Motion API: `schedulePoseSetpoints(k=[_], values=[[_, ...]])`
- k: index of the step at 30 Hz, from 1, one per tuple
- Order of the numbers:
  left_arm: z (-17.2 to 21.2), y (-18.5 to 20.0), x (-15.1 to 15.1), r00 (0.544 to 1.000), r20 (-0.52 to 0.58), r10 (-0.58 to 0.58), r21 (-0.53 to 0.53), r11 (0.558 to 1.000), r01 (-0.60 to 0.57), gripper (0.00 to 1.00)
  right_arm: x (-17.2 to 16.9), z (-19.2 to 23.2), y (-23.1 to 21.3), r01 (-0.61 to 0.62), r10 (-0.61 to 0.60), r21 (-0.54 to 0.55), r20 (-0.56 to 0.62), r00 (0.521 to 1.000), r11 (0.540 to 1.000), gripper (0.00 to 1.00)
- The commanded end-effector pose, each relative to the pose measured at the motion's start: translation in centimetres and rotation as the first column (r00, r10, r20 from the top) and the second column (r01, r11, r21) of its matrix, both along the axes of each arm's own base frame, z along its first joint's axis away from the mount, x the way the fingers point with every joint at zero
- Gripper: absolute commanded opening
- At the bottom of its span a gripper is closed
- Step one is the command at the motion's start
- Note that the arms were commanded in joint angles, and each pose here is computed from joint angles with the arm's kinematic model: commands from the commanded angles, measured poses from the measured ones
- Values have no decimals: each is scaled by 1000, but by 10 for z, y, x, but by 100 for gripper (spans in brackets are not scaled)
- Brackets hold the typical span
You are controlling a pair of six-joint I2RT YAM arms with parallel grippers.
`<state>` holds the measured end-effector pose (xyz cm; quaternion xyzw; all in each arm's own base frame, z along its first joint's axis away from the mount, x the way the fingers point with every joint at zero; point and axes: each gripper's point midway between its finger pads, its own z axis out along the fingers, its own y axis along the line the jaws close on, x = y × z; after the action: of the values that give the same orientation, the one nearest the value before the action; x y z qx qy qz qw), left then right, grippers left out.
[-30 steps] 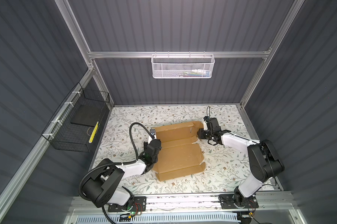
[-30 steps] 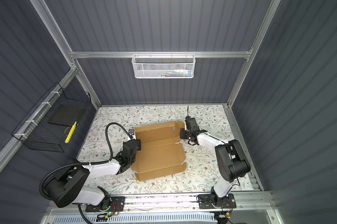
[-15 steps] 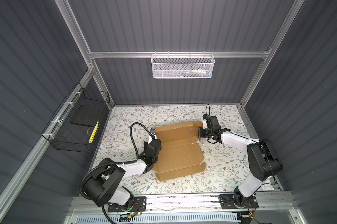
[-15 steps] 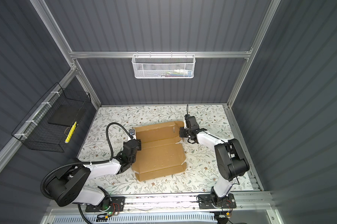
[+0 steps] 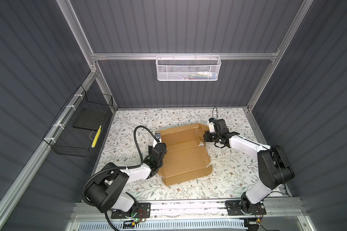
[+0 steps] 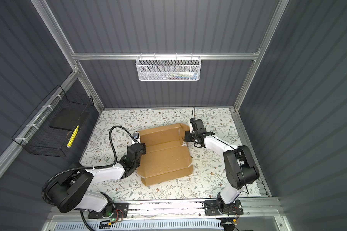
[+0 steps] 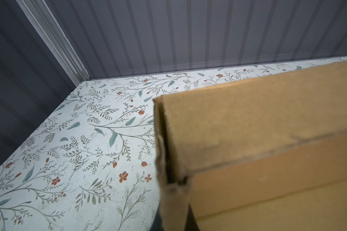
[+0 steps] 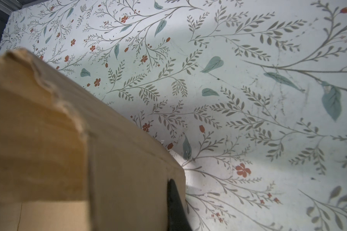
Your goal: Fold the paper box
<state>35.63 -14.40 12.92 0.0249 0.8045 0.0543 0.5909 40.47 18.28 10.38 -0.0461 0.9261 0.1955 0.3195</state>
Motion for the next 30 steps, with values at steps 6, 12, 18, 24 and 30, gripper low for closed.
schedulePoseSetpoints(k=[6,12,18,24,30], values=[[0,-7,4,1000,-3,-20,19,1000,20,0,4,38,12,-24,20,76,41,999,997,4],[12,-11,7,999,17,-37,26,999,37,0,-2,52,14,-33,29,100,42,999,994,3],[19,-14,11,998,18,-57,39,998,56,0,-14,70,12,-41,36,111,43,998,993,3],[26,-12,13,998,29,-61,33,998,60,0,-28,82,9,-46,41,124,43,998,991,3],[44,-17,18,993,65,-94,37,995,92,0,-40,95,3,-46,39,120,57,998,992,3]])
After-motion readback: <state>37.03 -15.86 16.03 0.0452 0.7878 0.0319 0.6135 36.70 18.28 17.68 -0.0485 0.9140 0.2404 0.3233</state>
